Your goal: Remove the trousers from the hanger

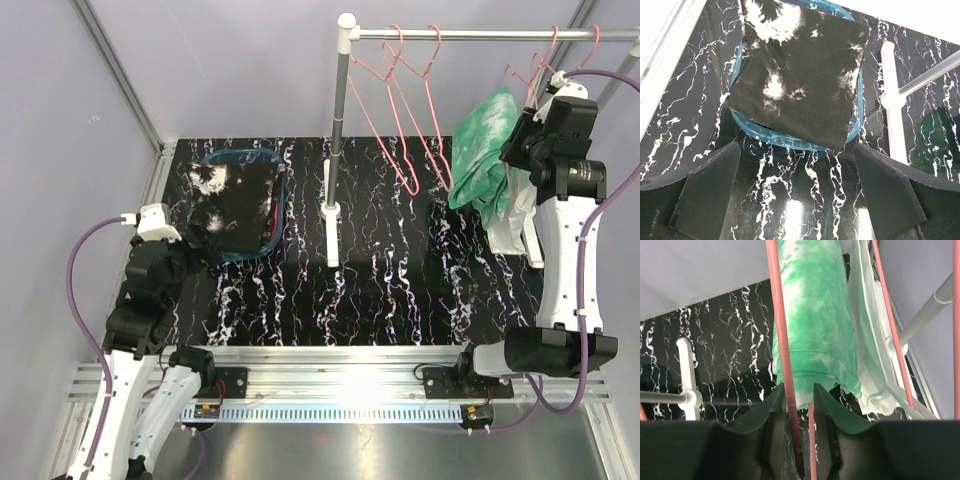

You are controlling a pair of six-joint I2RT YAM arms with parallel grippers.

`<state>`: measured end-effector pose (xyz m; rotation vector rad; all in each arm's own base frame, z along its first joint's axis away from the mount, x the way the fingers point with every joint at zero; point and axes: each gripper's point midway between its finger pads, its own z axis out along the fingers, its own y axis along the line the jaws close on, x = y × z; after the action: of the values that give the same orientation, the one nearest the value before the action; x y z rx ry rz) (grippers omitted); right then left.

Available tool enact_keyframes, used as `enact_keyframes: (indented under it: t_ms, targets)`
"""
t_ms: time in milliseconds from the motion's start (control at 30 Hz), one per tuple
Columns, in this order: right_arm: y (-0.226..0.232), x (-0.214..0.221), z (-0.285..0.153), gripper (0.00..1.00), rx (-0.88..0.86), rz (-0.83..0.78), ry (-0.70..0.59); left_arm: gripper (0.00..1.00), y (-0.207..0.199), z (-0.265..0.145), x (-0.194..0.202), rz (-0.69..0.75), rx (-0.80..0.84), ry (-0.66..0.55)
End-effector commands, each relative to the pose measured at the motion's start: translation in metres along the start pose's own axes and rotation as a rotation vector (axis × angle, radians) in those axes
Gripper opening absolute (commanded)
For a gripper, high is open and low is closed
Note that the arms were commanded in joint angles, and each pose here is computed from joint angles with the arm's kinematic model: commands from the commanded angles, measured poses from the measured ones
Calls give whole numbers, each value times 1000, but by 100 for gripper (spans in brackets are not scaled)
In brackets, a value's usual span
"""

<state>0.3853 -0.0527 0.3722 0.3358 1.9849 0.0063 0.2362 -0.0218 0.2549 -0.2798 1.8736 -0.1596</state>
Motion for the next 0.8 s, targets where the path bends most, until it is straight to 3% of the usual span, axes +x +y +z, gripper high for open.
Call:
enact_keyframes:
  t_ms: [0,267,767]
  targets:
    - [13,-35,-2,33,-69,-10,-133,99,-4,0,-10,12,17,-37]
    - [20,-47,0,0,-106,-55,-166,99,-5,2,-7,12,20,-27]
    - [48,-125,-72,0,-232,-89,-427,99,-28,2,-3,16,144,7]
